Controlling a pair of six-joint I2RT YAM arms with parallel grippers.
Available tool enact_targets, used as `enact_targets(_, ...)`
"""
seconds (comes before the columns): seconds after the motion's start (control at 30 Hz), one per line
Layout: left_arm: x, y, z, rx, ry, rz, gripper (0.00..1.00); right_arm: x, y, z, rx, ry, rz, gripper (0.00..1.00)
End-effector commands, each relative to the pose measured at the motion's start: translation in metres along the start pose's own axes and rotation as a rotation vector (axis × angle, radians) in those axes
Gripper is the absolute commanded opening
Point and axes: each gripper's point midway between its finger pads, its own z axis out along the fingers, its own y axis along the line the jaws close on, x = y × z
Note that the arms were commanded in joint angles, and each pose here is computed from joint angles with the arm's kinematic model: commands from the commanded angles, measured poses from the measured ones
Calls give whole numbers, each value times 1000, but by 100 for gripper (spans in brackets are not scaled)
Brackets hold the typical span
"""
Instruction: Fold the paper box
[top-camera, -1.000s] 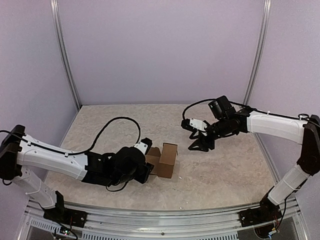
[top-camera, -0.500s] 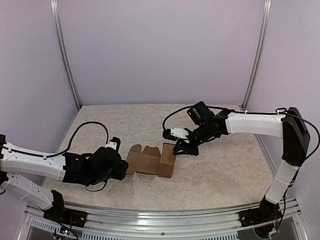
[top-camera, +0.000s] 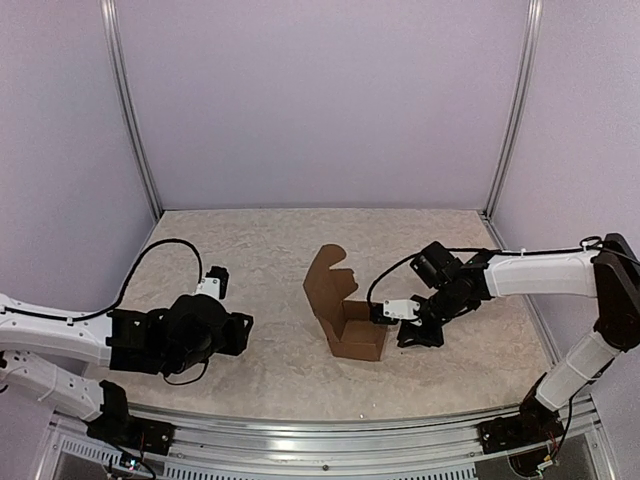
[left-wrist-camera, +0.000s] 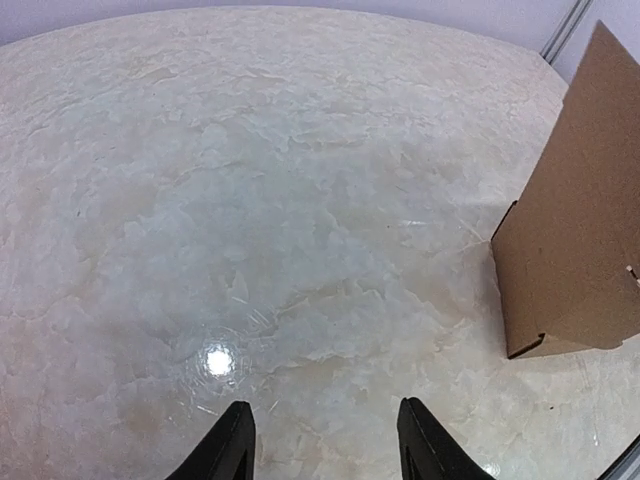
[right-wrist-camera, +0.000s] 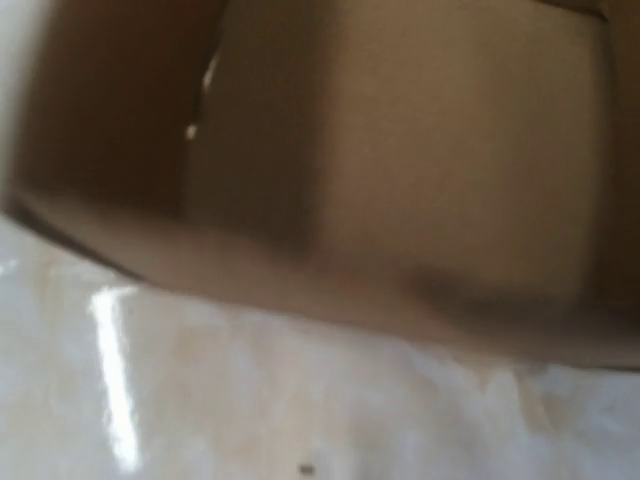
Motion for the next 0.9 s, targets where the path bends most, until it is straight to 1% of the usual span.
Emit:
enact_targets(0.0, -3, -8, 1, 54, -50, 19, 47, -9, -7, -34, 65, -61, -19, 14)
enact_targets(0.13, 6, -38, 13, 159, -14, 94, 48, -12, -19, -60, 118, -140, -13, 13)
enact_targets(0.27, 11, -89, 23, 280, 3, 250, 48, -20, -42, -79, 191, -231, 12, 13)
enact_targets(0.3, 13, -100, 28, 295, 5, 290, 49, -22, -49, -82, 207, -257, 25, 15)
enact_targets(0.37, 15, -119, 37, 307, 4, 359, 50, -26, -61, -83, 218, -303, 57, 21)
enact_targets(0.4, 12, -129, 41, 313, -5, 373, 50, -29, -66, -83, 214, -328, 70, 23)
enact_targets(0.5, 10, -147, 51, 334, -14, 393, 51, -37, -80, -79, 191, -391, 100, 35)
enact_targets(0.53, 10, -153, 53, 350, -16, 396, 52, -39, -85, -75, 181, -400, 116, 37)
enact_targets(0.67, 9, -170, 62, 392, -18, 414, 52, -52, -109, -62, 156, -445, 165, 38)
enact_targets(0.87, 11, -177, 73, 402, -11, 421, 52, -70, -140, -43, 120, -498, 245, 37)
